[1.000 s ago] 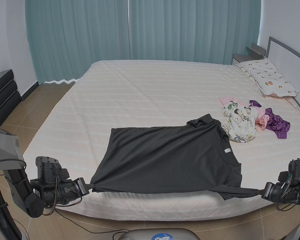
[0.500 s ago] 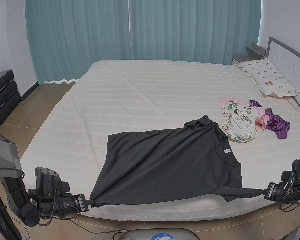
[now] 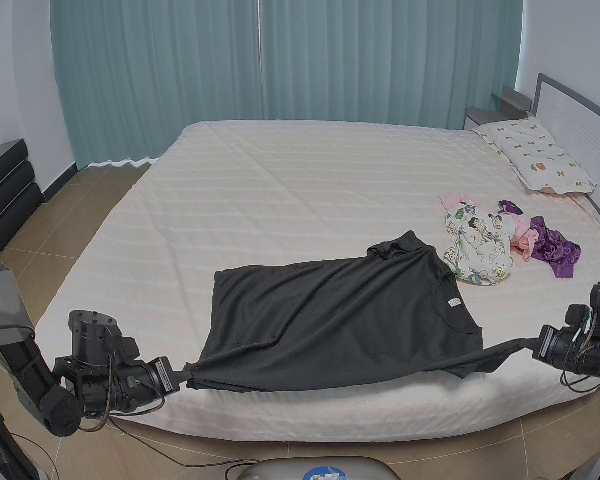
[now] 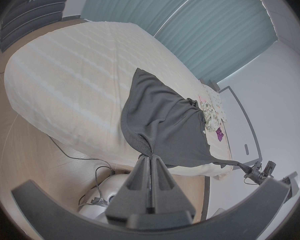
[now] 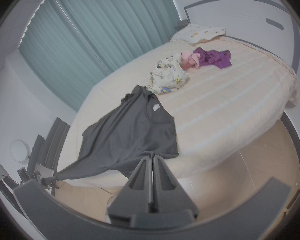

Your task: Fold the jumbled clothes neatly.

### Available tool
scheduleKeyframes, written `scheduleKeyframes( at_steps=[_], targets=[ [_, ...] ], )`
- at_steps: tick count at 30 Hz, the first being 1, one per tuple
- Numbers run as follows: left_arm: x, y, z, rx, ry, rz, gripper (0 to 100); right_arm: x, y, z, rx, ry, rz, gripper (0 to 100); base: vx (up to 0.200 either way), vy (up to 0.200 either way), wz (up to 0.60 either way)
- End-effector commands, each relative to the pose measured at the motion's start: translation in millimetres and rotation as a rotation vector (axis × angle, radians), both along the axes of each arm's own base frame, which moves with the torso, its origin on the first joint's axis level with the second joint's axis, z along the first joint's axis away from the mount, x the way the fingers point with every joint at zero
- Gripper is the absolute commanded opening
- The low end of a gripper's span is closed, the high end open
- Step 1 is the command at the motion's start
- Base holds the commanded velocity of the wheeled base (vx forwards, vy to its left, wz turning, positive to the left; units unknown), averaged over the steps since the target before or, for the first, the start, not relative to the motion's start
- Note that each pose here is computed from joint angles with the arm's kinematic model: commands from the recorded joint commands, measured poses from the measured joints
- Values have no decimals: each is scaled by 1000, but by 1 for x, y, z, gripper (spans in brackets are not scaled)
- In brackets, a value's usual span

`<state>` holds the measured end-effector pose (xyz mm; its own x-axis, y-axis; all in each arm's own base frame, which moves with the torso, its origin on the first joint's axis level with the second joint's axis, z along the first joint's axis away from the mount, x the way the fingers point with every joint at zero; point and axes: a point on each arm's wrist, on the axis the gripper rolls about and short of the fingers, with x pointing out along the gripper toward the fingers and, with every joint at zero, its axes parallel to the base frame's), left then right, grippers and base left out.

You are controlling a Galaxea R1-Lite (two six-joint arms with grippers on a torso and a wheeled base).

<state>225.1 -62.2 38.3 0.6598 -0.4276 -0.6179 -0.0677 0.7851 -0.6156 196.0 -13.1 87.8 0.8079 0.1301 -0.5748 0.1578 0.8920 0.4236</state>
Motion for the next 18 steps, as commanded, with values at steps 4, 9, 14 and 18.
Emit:
scheduleKeyframes(
  at_steps=[4,9,14,18],
  targets=[
    [43,-9,31,-100,40,92,0,52,-2,22,21,-82,15,0,0,0,0],
    [48,-10,38,-160,125,152,0,67,-3,33,38,-124,6,0,0,0,0],
    [41,-7,42,-148,171,163,0,64,5,30,40,-74,35,0,0,0,0],
    [39,0,51,-156,163,186,0,59,6,25,35,-26,42,0,0,0,0]
  ],
)
